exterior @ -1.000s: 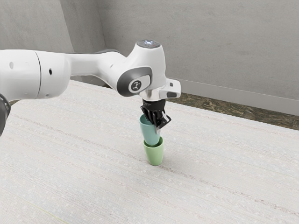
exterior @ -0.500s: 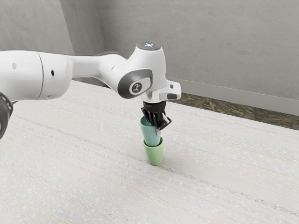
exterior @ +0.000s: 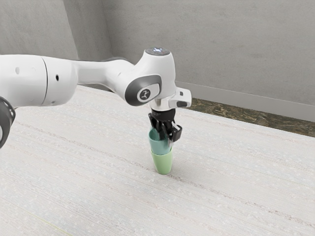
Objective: Place the left cup onto the right cup
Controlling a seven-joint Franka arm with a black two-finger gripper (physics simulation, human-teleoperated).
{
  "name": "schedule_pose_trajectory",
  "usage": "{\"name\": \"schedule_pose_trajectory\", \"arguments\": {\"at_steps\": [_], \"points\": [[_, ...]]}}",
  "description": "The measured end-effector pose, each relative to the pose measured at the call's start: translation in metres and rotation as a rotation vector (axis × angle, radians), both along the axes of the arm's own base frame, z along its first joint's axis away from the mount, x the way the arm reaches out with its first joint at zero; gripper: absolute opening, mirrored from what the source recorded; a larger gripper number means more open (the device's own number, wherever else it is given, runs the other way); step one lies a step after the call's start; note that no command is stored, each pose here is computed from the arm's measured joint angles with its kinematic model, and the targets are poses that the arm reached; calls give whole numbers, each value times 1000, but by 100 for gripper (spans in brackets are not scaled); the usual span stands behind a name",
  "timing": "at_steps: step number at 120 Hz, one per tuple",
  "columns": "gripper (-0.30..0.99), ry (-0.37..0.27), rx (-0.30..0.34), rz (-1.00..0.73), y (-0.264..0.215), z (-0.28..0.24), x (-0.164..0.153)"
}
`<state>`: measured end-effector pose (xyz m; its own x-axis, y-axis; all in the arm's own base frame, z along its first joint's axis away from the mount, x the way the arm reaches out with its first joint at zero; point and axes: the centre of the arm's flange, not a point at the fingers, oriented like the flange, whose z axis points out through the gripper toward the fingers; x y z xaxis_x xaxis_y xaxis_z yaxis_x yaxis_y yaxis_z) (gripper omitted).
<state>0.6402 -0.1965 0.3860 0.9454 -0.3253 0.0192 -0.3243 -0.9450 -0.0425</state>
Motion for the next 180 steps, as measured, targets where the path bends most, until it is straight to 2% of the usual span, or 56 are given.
{"name": "schedule_pose_trajectory", "arguments": {"at_steps": [21, 50, 108, 180], "points": [[52, 2, -3, -1, 0, 0, 0], [64, 2, -4, -3, 0, 0, 0], [69, -17, -3, -2, 0, 15, -2], [69, -95, 15, 27, 14, 91, -15]]}}
